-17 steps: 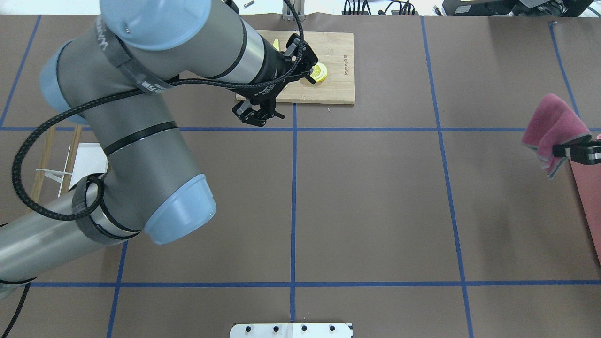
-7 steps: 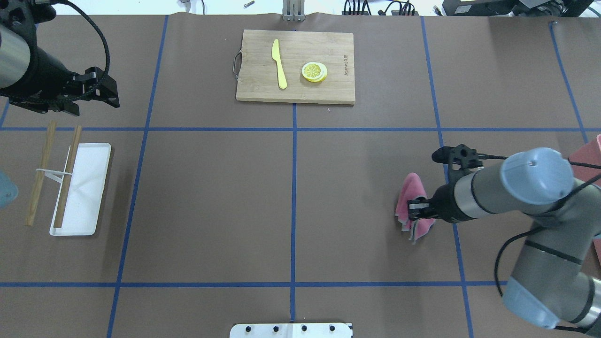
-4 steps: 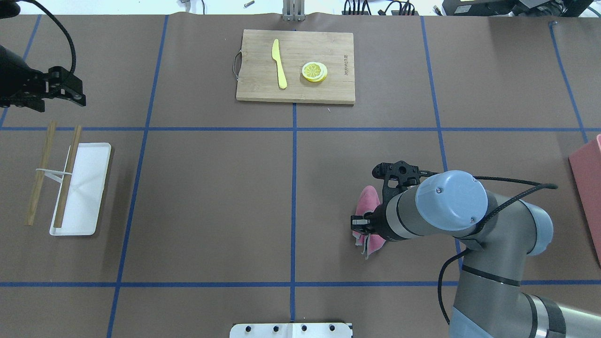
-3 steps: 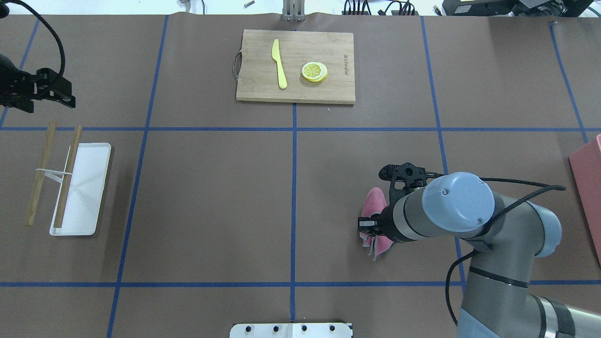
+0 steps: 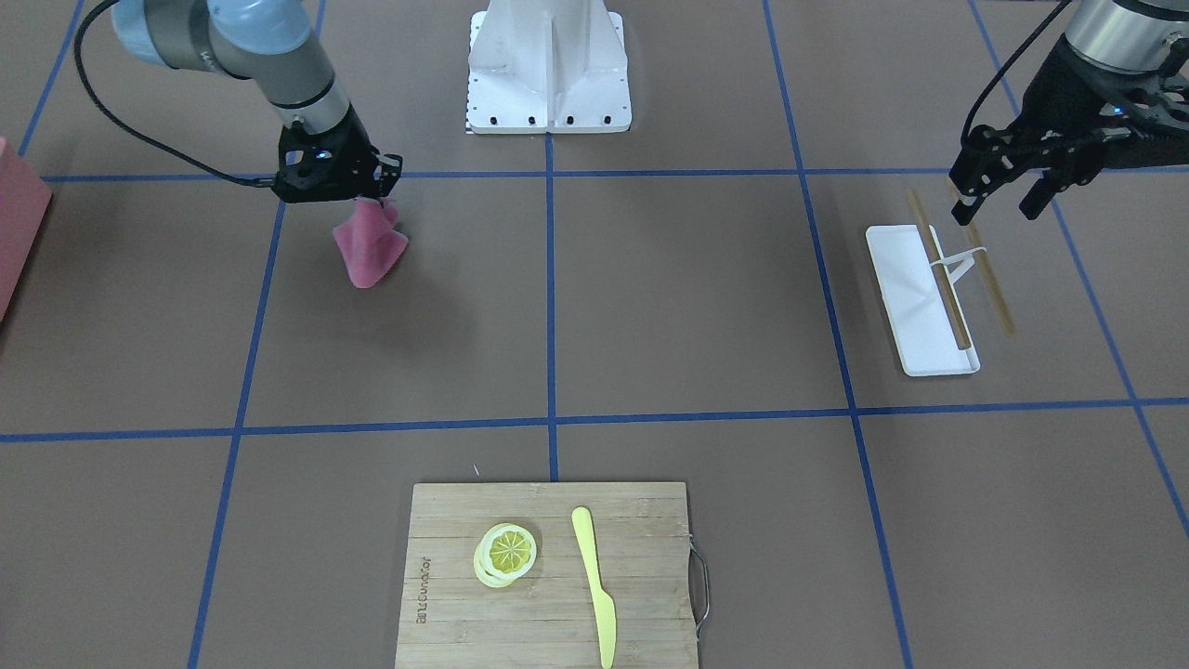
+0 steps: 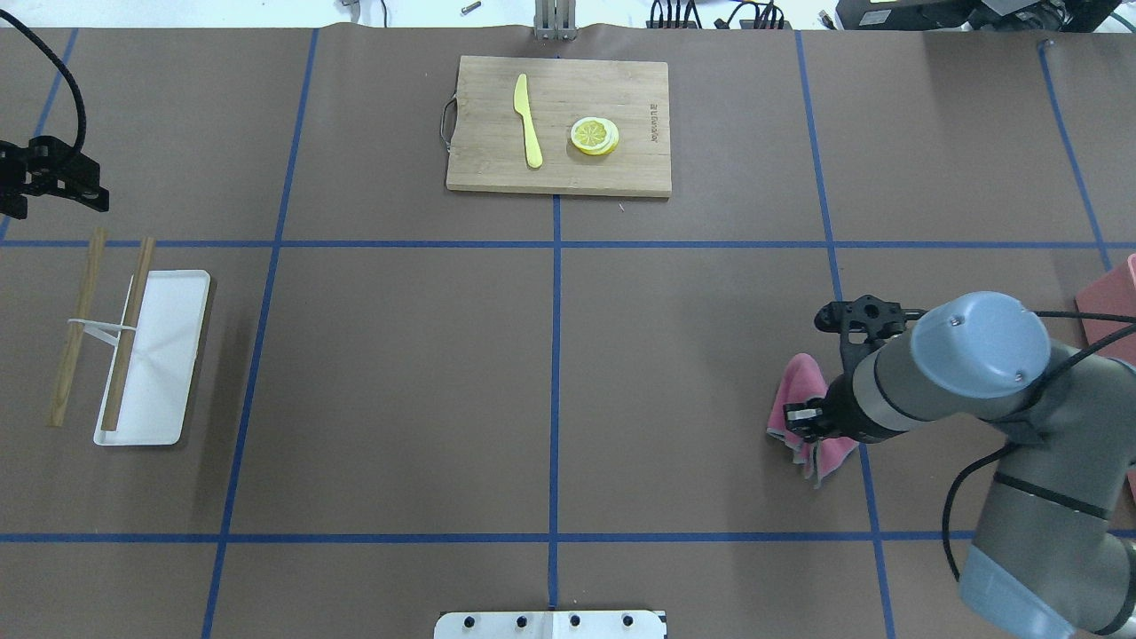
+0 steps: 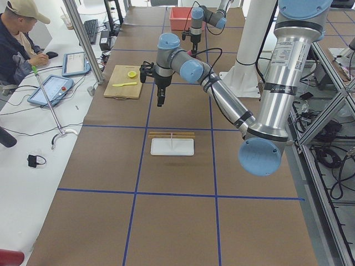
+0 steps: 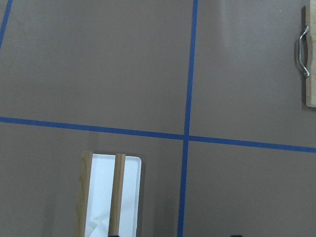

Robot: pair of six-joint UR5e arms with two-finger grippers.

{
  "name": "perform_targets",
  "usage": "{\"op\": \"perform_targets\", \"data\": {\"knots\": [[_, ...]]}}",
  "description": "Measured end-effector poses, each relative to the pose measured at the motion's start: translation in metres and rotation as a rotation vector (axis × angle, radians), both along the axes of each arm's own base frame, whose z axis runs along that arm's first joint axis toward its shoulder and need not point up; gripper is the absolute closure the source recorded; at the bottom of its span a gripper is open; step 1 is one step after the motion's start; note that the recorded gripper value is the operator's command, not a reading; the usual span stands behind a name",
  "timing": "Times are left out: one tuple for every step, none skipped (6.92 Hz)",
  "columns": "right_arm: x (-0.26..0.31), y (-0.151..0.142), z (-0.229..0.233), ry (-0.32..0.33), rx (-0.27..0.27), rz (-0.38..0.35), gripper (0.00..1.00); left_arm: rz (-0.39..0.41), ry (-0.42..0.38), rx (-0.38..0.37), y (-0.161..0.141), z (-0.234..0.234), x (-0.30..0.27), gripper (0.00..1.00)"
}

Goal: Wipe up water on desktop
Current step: 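Rub the pink cloth back and forth on the table with the right gripper, then wipe the cloth across the same table patch again with the right gripper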

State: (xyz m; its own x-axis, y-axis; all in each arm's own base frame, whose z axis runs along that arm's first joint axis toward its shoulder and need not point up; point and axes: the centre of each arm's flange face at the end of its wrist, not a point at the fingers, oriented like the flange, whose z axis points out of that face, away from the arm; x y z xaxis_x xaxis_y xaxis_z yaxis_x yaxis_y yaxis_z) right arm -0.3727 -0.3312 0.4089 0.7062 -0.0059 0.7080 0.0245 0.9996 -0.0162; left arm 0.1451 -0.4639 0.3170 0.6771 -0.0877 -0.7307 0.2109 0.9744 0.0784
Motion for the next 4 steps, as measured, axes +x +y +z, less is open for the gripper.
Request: {"op": "perform_targets", "data": {"knots": [[0.036,-0.002,0.037,0.031,0.01,-0.031,1.0,0.001,-0.001,-0.001,0.001,0.001,-0.001,0.18],[0.07,0.001,0.069,0.036,0.019,-0.063,1.0,0.001,-0.002,-0.003,0.001,0.002,-0.001,0.18],[0.093,0.006,0.088,0.03,0.023,-0.084,1.0,0.001,-0.003,-0.004,0.002,0.004,-0.002,0.18],[0.095,0.004,0.087,0.016,0.027,-0.085,1.0,0.001,-0.004,-0.007,0.002,0.005,-0.002,0.18]]}}
